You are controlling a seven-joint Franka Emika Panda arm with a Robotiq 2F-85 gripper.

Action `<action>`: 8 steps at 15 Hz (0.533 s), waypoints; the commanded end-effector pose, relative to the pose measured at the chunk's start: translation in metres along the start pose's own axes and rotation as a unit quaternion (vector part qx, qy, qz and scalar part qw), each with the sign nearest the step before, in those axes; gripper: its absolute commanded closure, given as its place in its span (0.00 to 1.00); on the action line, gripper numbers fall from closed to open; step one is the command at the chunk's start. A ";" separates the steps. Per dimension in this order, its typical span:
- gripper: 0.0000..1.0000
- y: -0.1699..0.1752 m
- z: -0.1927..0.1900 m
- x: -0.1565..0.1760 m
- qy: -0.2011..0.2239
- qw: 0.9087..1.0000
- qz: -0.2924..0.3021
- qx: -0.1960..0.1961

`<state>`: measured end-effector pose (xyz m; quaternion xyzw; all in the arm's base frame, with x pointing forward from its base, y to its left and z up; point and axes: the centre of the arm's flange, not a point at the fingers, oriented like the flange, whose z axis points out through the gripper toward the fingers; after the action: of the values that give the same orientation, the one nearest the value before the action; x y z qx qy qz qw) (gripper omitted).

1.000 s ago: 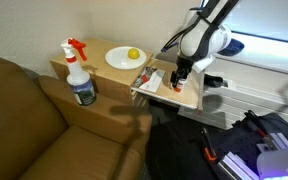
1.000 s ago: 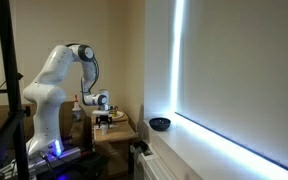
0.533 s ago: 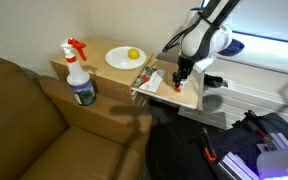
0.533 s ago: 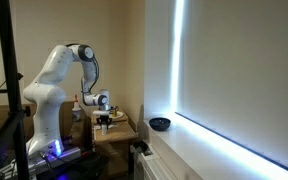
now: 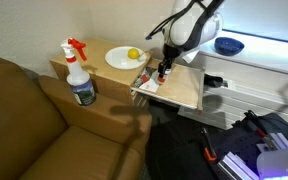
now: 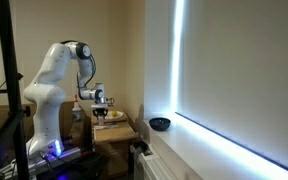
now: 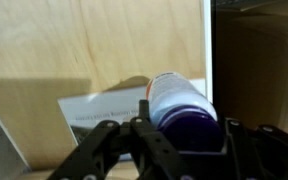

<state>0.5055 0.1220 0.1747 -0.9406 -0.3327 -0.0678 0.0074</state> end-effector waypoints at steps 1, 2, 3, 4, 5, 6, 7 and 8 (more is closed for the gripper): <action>0.70 -0.027 -0.042 0.049 0.058 0.995 -0.084 0.017; 0.45 -0.024 -0.026 0.034 0.036 0.998 -0.047 0.002; 0.45 -0.036 -0.035 0.047 0.050 0.997 -0.064 0.005; 0.45 -0.042 -0.039 0.053 0.056 0.996 -0.073 0.007; 0.45 -0.044 -0.040 0.054 0.057 0.995 -0.076 0.007; 0.45 -0.042 -0.039 0.054 0.057 0.995 -0.077 0.007; 0.70 -0.039 -0.039 0.052 0.057 0.995 -0.077 0.007; 0.70 -0.035 -0.029 0.056 0.050 0.996 -0.078 0.010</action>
<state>0.5168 0.1815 0.2180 -0.9073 -0.4026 -0.1182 0.0268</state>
